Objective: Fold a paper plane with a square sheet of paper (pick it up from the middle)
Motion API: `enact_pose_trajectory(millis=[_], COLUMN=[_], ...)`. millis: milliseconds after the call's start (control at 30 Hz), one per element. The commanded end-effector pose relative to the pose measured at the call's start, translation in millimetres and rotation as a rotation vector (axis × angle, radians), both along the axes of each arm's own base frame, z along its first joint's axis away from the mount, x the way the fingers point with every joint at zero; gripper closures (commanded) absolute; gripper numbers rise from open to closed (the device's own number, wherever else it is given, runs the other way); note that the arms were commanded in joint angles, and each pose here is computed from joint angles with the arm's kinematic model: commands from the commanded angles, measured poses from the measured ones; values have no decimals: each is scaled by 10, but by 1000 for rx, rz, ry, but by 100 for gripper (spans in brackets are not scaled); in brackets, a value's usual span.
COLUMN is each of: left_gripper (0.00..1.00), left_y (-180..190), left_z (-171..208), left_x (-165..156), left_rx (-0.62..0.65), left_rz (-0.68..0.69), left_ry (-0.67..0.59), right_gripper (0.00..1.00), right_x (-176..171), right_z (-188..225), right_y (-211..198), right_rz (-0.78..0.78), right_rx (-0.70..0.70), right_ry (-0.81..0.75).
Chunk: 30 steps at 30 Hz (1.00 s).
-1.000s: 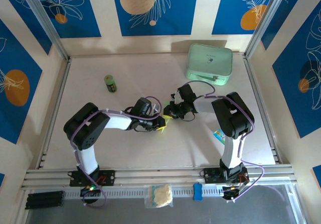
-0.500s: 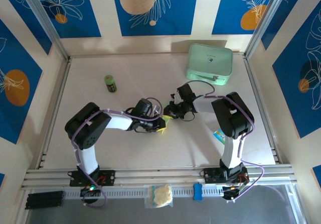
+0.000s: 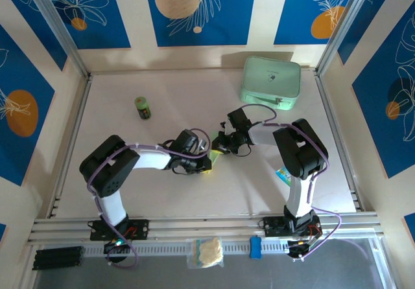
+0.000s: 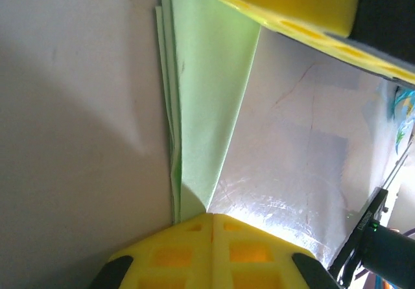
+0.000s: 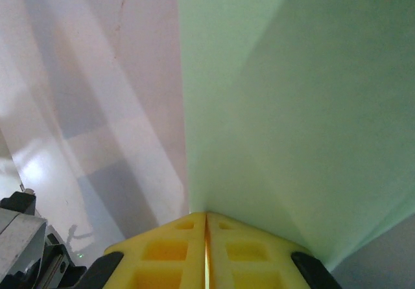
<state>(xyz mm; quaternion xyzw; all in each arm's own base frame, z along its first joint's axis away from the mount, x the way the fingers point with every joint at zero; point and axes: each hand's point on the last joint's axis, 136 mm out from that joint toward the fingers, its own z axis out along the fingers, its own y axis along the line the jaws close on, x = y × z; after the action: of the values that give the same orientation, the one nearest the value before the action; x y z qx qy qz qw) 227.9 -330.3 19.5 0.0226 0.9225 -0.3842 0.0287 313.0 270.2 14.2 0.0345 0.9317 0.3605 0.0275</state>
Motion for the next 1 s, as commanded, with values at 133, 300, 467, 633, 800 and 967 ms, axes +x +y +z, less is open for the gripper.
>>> enact_pose_trajectory(millis=[133, 300, 467, 633, 800, 967], left_gripper=[98, 98, 96, 95, 96, 99], left_y=[505, 440, 192, 33, -93, -11], left_z=[-384, -87, 425, 529, 445, 182], left_x=[-618, -511, -182, 72, 263, 318], left_rx=[221, 171, 41, -4, -7, 72], left_rz=[-47, -46, -19, 18, 43, 78], left_ry=[156, 69, -89, -140, -138, -120], right_gripper=[91, 91, 91, 91, 92, 92], right_x=[-112, -130, -137, -138, -139, -124], right_z=[-338, -338, -330, -336, -340, -308], right_y=[-232, -231, -230, -227, -221, -196], right_rz=[-51, -56, -62, -69, -73, -80], right_rx=[-151, -153, -158, -155, -153, -141], right_ry=[98, 106, 105, 109, 114, 111])
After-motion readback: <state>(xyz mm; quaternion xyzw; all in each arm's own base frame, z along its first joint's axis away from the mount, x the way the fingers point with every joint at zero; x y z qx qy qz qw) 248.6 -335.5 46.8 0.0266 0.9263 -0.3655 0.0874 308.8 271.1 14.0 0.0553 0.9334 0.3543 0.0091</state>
